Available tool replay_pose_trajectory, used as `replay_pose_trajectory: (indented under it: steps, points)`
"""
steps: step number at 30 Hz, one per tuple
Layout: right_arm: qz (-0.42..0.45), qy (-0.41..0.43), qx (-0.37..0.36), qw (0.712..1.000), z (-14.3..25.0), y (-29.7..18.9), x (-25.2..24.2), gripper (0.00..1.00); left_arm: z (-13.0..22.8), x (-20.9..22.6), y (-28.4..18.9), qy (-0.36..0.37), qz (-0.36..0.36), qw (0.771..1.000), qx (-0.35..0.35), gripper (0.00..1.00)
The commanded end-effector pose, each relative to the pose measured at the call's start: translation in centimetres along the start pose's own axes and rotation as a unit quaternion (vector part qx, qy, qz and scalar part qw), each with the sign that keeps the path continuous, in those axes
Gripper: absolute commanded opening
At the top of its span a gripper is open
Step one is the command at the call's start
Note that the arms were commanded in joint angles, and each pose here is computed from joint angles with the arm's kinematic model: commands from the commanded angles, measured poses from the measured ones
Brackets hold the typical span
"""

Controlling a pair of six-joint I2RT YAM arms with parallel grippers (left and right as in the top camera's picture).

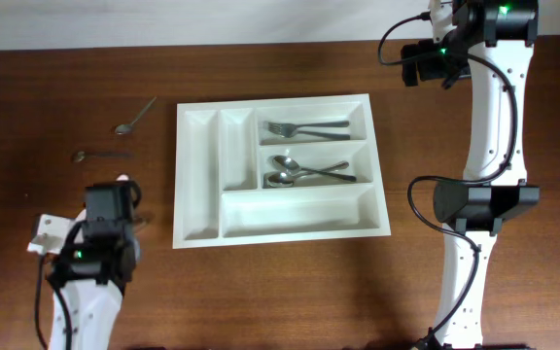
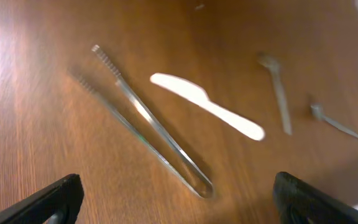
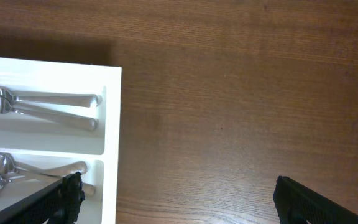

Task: Pack container
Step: 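Move the left gripper over the metal tongs left of the tray, then lower the left gripper and close it on the metal tongs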

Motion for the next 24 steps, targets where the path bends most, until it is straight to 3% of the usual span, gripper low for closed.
replay_pose_trajectory:
  steps: [1, 7, 13, 24]
  points:
    - [-0.007, 0.000, -0.017, 1.000, -0.1, -1.8, 0.3, 0.99, 0.0, 0.1, 1.7, -0.095, -0.028, 0.994, 0.045, 0.99]
    - [-0.007, 0.000, -0.017, 1.000, -0.1, -1.8, 0.3, 0.99, -0.9, 1.3, 4.5, -0.159, -0.065, 0.982, 0.084, 0.99]
    - [-0.007, 0.000, -0.017, 1.000, 0.0, -1.8, 0.3, 0.99, -1.9, 0.1, 6.8, -0.219, -0.016, 0.967, 0.127, 0.99]
    - [-0.007, 0.000, -0.017, 1.000, -0.1, -1.8, 0.3, 0.99, -0.1, -0.5, 9.2, -0.216, -0.029, 0.959, 0.181, 0.99]
Point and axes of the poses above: each gripper's point midway between its finger pads, its own y axis out along the fingers, its own x axis along the line the jaws close on, z = x × y, the point moved 7 cm from there along -y, back along the fingers, and after that the axes turned 9 degrees about y, right-handed, at the moved point
